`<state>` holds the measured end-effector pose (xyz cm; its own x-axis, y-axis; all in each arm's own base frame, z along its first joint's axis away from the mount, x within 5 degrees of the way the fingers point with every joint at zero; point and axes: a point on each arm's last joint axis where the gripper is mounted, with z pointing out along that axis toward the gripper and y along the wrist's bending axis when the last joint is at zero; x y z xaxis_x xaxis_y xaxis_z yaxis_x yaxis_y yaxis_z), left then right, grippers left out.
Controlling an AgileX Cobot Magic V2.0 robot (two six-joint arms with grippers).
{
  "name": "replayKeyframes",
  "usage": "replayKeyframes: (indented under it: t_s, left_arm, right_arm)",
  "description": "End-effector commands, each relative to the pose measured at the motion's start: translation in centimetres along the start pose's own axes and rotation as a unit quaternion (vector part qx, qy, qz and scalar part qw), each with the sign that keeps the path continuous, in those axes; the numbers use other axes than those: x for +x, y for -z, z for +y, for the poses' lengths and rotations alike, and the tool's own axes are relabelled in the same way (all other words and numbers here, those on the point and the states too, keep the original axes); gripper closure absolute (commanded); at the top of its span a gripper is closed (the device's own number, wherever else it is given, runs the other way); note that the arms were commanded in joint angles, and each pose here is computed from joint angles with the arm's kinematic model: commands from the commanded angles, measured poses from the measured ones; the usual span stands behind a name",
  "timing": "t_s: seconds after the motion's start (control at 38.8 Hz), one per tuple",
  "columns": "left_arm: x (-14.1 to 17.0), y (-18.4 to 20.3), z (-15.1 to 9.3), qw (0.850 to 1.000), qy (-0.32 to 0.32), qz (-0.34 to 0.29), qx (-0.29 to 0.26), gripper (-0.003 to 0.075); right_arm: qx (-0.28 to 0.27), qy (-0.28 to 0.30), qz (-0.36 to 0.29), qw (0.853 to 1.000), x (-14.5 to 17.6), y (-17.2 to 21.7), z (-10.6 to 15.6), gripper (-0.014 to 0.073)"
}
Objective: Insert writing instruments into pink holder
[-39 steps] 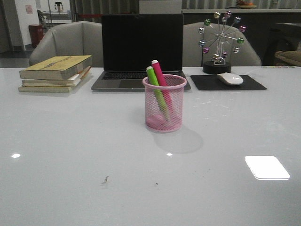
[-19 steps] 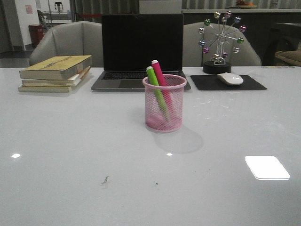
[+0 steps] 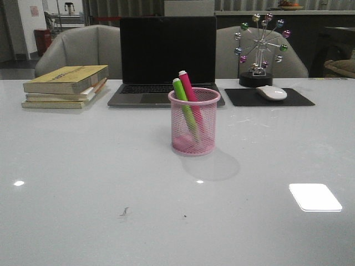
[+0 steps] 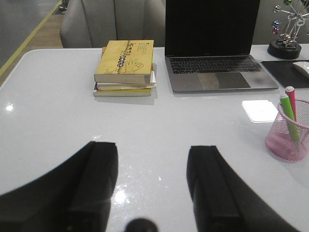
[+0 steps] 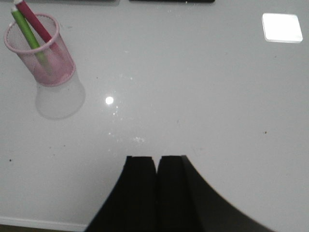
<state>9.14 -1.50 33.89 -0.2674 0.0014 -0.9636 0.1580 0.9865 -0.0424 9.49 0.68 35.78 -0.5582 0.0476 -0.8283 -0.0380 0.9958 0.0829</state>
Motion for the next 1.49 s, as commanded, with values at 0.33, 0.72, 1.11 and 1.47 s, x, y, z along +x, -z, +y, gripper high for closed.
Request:
replayKeyframes:
  t_s: [0.33,0.72,1.11,1.47]
  left_arm:
    - [-1.6,0.3,0.1,0.998,0.008,-0.054,-0.007,0.0315]
    - [-1.6,0.3,0.1,0.998,0.008,-0.054,-0.007,0.0315]
    - [-1.6,0.3,0.1,0.999,0.008,-0.053,-0.007,0.0315]
    - [-1.6,0.3,0.1,0.999,0.008,-0.053,-0.007,0.0315]
  right_arm:
    - [-0.004,0.013,-0.205,0.979,0.8,7.3,0.6,0.0571]
    - [-0.028,0.003,-0.322,0.946,4.2,10.1,0.9,0.0571]
    - [-0.048,-0.072,-0.428,0.9,7.8,4.1,-0.3,0.0571]
    - [0.025,0.011,-0.426,0.904,11.2,-1.4,-1.5,0.0571]
